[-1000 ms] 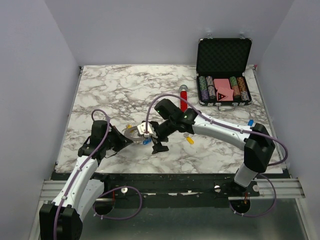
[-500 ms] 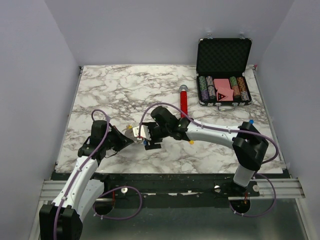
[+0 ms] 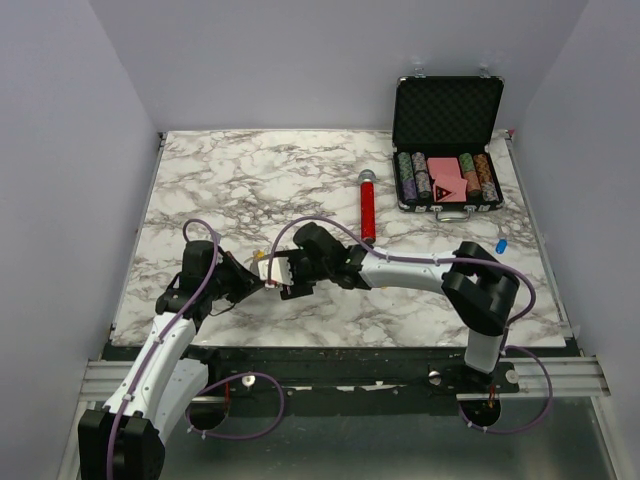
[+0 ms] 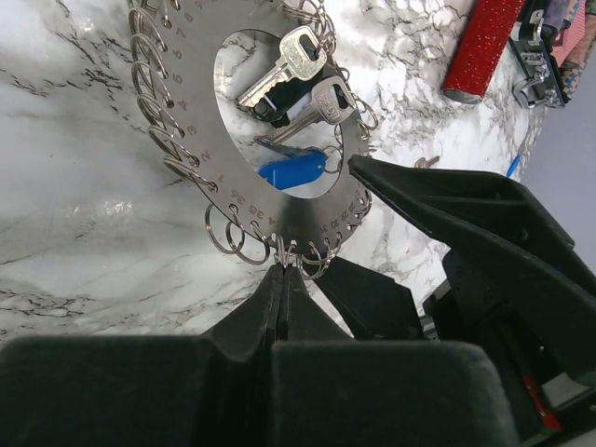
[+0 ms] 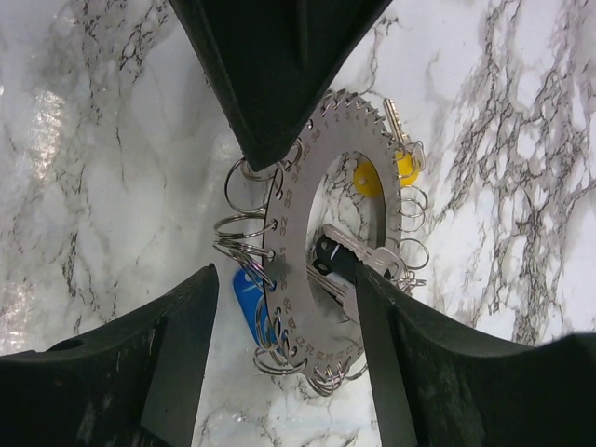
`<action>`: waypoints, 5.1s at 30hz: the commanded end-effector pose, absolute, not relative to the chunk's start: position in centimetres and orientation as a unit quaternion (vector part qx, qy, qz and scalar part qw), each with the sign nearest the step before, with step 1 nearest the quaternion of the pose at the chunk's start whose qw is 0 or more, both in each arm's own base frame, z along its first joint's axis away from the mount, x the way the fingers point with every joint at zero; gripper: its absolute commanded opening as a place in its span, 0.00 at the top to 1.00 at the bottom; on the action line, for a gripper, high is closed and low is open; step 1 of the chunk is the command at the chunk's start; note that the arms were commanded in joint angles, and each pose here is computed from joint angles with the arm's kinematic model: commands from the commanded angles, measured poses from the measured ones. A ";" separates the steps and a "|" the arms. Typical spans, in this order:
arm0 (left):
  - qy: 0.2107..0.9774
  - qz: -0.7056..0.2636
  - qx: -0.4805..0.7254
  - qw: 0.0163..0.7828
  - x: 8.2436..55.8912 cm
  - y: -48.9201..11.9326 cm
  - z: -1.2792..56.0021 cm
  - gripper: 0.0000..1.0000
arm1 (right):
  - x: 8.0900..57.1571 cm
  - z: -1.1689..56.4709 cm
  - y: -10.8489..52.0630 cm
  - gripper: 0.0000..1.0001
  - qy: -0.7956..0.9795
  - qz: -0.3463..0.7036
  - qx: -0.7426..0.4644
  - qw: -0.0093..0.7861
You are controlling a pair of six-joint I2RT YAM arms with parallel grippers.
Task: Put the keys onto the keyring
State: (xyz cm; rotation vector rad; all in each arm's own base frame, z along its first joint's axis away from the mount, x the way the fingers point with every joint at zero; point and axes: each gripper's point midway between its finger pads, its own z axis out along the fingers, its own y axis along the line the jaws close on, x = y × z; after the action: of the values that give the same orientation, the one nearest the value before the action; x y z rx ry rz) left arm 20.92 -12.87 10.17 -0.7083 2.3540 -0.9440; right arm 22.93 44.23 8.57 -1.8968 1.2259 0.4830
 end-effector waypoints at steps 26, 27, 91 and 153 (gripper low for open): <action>0.859 -0.365 -0.252 0.255 20.9 -13.4 10.7 1.00 | 24.8 6.8 44.8 0.69 0.491 0.139 -0.746 0.428; 0.859 -0.364 -0.252 0.255 20.9 -13.3 10.7 1.00 | 24.7 6.7 44.8 0.71 0.491 0.139 -0.747 0.427; 0.849 -0.322 -0.158 0.387 23.9 -10.3 14.3 0.37 | 23.7 7.5 44.5 0.79 0.500 0.165 -0.739 0.420; 0.847 -0.362 -0.140 0.364 24.2 -11.6 13.8 0.35 | 23.6 7.3 44.4 0.79 0.501 0.167 -0.740 0.417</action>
State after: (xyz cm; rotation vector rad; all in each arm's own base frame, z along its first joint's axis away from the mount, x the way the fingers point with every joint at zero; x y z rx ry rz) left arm 24.11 -11.40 13.17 -0.3744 2.2070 -0.9026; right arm 24.85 44.89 7.71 -1.8368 1.2193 0.3587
